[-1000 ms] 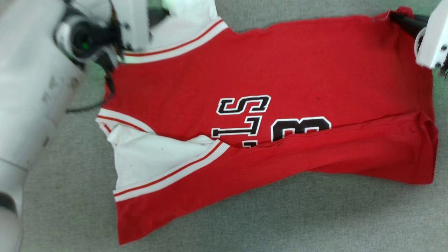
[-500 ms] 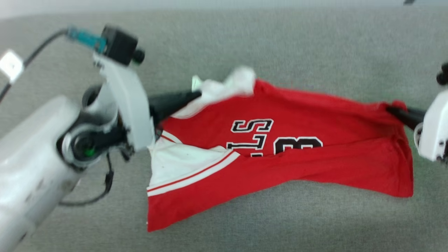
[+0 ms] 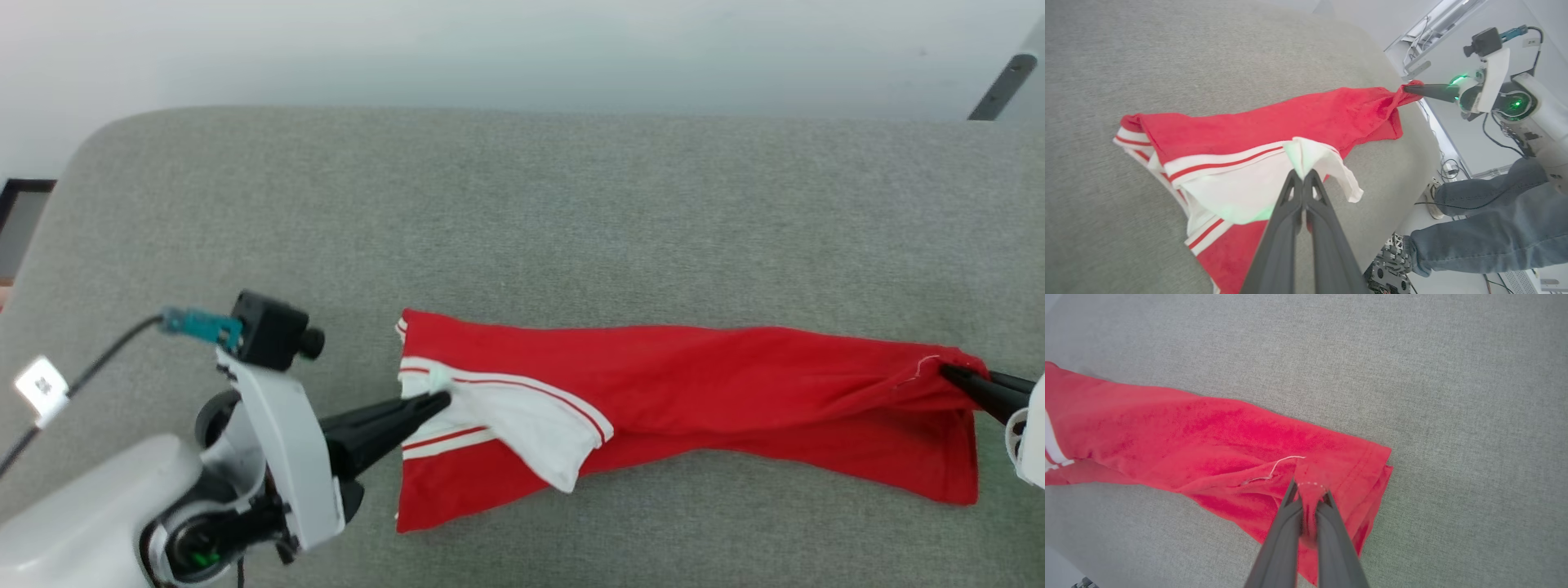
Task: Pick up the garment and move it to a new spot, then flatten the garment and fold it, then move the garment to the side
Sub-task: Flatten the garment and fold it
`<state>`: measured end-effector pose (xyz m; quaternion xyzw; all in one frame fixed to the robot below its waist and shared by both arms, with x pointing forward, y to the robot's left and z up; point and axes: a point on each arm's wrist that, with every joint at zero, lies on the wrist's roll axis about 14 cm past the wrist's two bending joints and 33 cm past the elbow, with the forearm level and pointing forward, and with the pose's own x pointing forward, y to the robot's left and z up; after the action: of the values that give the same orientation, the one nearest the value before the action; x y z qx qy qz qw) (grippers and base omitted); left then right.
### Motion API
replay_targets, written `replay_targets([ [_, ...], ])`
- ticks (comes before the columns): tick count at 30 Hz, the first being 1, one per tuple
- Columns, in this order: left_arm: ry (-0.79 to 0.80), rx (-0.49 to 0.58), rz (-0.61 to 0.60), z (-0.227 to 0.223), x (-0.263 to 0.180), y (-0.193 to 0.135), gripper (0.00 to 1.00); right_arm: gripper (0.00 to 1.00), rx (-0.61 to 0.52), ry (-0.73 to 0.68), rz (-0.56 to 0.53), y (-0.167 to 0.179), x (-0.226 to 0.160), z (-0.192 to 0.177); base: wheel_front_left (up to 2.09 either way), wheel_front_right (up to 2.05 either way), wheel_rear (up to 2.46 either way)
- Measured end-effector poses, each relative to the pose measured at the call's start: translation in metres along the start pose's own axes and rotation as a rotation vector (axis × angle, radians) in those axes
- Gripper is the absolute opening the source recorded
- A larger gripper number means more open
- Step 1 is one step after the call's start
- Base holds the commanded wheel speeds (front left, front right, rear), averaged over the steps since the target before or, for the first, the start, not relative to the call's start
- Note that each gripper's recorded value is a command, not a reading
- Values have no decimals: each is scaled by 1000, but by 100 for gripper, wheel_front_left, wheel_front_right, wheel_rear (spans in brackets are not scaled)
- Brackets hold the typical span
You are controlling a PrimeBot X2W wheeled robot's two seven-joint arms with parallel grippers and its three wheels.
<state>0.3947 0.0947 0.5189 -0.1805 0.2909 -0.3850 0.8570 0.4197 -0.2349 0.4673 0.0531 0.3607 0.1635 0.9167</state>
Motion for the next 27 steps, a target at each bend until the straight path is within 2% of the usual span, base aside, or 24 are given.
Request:
replay_targets([
  [8, -36, -71, 103, -27, 6, 36, 0, 0, 53, -56, -52, -13, 18, -9, 0, 0, 0],
  [16, -41, -170, 163, -56, 24, 62, 0, 0, 119, 20, -80, -18, 43, -46, 0, 0, 0],
  [22, -5, -151, 210, -77, 27, 77, 2, 0, 120, 22, -84, -19, 48, -50, 0, 0, 0],
  [23, -9, -155, 208, -77, 28, 76, 20, 12, 117, 21, -82, -18, 48, -49, 0, 0, 0],
  [24, -18, -153, 207, -76, 29, 76, 36, 31, 118, 15, -79, -18, 48, -48, 0, 0, 0],
  [25, -31, -151, 208, -73, 29, 76, 53, 74, 123, 11, -75, -16, 47, -47, 0, 0, 0],
  [26, -59, -146, 208, -66, 27, 74, 85, 100, 134, -3, -51, -10, 46, -42, 0, 0, 0],
  [27, -81, -141, 209, -62, 25, 73, 100, 100, 142, -16, -41, -7, 44, -38, 0, 0, 0],
])
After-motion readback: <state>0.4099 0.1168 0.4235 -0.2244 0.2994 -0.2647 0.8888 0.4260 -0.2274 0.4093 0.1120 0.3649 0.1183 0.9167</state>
